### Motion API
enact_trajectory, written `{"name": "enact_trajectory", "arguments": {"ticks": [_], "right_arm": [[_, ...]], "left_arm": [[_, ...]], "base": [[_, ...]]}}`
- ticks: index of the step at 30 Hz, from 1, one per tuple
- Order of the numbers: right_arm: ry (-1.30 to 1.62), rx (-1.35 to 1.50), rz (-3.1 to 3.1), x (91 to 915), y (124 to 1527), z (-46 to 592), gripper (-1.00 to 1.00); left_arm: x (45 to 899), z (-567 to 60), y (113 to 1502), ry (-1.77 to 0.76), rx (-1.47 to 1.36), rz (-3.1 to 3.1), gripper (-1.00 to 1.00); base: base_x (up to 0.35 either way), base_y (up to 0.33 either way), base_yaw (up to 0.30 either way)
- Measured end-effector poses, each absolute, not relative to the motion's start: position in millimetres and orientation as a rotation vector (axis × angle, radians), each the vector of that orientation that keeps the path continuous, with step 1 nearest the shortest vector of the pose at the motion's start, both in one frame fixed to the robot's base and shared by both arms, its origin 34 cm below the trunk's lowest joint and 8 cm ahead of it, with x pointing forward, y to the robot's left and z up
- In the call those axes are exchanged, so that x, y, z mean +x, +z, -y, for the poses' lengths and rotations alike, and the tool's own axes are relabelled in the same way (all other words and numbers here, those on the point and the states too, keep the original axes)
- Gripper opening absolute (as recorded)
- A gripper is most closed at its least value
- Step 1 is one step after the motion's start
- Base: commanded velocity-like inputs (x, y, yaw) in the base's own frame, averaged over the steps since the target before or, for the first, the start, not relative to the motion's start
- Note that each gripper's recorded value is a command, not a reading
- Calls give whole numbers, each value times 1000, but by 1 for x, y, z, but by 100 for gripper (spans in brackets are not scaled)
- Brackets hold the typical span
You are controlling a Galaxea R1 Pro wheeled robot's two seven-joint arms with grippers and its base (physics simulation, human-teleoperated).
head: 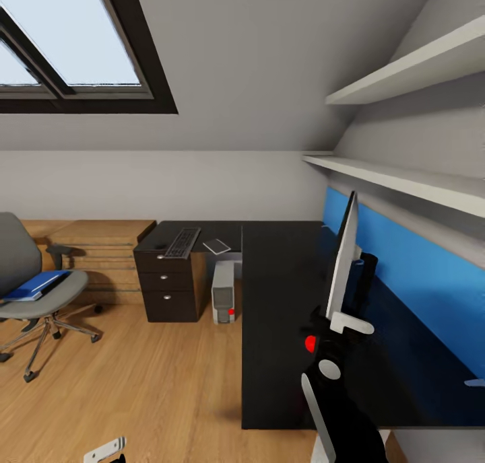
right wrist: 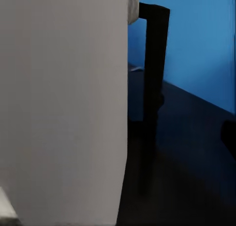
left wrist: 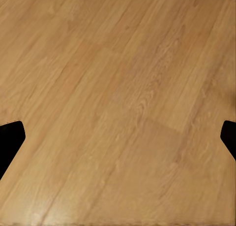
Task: In the bedroom, organize the workspace by keeping the computer under the desk, ensuring the monitor is on the desk, placing the keyboard on the desk next to the monitor, placing the mouse on the desk next to the keyboard, moving the folder from the swivel chair onto the desk next to the mouse, stacking the notebook on top of the folder with the pen on top of the notebook, and positioning the swivel chair next to the desk.
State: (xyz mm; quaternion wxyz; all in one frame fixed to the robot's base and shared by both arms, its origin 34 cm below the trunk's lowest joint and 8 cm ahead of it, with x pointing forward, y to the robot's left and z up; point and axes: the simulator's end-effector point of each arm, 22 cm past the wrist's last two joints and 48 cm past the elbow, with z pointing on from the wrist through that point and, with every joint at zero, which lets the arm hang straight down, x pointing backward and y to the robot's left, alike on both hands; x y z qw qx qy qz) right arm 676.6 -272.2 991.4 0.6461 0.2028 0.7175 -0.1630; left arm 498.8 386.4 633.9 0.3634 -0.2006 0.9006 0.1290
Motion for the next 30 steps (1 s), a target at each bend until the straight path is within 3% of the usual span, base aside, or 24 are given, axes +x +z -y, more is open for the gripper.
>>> {"name": "enact_trajectory", "arguments": {"ticks": [9, 16, 30], "right_arm": [[-370, 461, -1633, 677, 991, 272, 100], [-367, 461, -1629, 677, 992, 272, 100], [-351, 469, -1589, 678, 998, 271, 100]], "left_arm": [[498, -386, 633, 331, -514, -2322, 100], [498, -383, 633, 327, -514, -2323, 100], [499, -381, 633, 323, -517, -2323, 100]], "base": [[-206, -192, 0], [-30, -289, 0], [0, -20, 0]]}}
